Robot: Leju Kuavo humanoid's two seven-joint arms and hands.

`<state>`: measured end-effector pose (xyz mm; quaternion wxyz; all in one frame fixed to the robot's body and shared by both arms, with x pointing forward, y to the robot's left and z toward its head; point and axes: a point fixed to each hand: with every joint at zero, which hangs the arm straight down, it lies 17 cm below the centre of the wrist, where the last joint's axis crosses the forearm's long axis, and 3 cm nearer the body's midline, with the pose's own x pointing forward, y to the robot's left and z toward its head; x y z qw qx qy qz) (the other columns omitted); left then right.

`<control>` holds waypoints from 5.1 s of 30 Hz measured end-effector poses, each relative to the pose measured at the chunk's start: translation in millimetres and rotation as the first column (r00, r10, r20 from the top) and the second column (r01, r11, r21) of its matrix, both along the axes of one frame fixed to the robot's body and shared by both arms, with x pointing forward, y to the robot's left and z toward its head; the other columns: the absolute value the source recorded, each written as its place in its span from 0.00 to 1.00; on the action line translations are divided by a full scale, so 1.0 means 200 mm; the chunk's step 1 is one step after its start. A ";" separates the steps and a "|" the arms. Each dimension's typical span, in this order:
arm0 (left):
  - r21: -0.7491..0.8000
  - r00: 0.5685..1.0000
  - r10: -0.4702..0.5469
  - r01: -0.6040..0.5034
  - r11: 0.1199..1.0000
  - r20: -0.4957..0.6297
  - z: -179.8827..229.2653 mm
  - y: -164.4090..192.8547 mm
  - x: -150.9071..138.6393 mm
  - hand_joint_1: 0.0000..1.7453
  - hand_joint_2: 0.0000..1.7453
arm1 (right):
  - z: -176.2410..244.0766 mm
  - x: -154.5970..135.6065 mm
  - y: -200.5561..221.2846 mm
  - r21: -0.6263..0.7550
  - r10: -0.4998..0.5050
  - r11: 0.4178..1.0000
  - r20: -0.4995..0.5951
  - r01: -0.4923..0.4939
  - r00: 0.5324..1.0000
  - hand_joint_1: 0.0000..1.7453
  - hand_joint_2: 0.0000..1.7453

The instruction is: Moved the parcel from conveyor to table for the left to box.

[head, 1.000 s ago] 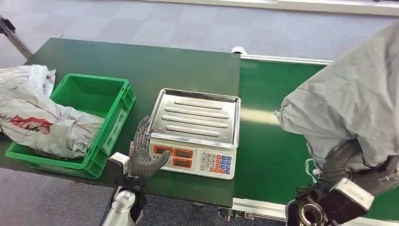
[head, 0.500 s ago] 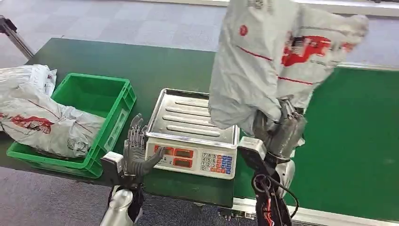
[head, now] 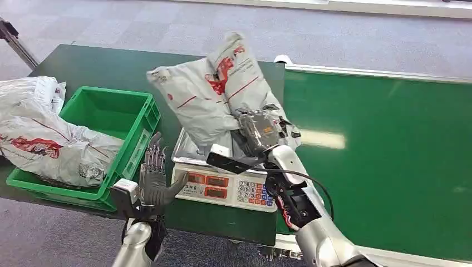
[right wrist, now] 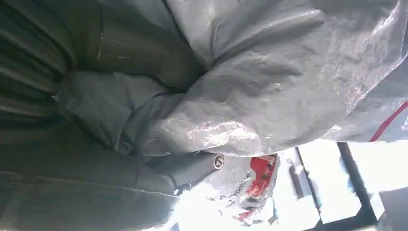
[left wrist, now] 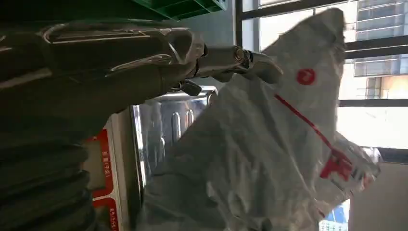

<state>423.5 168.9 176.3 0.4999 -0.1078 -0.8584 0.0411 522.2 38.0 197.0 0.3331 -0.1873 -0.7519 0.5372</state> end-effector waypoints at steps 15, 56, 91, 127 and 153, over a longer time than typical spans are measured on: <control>0.013 1.000 0.009 -0.009 1.000 -0.002 -0.02 0.04 -0.01 0.00 1.00 | -0.16 -0.01 0.11 -0.264 0.025 0.964 0.010 -0.022 1.000 1.00 1.00; 0.029 1.000 0.020 -0.020 0.999 0.001 -0.01 0.03 -0.02 0.00 1.00 | 0.01 0.03 -0.04 0.260 -0.018 0.964 -0.119 0.049 0.993 0.00 1.00; 0.131 0.995 0.084 -0.091 0.987 0.059 0.07 0.03 0.00 0.00 1.00 | 0.23 -0.40 -0.85 0.977 0.128 0.181 -0.139 0.114 0.982 0.00 1.00; 0.879 0.984 -0.023 0.166 0.446 -0.175 -0.12 -0.42 0.67 0.00 1.00 | 0.05 -0.49 -0.78 0.948 0.092 0.257 -0.215 0.186 0.972 0.00 1.00; 0.864 0.993 -0.002 0.104 0.492 -0.119 -0.11 -0.35 0.72 1.00 1.00 | -0.02 -0.49 -0.75 0.938 0.103 0.275 -0.247 0.211 0.964 0.00 1.00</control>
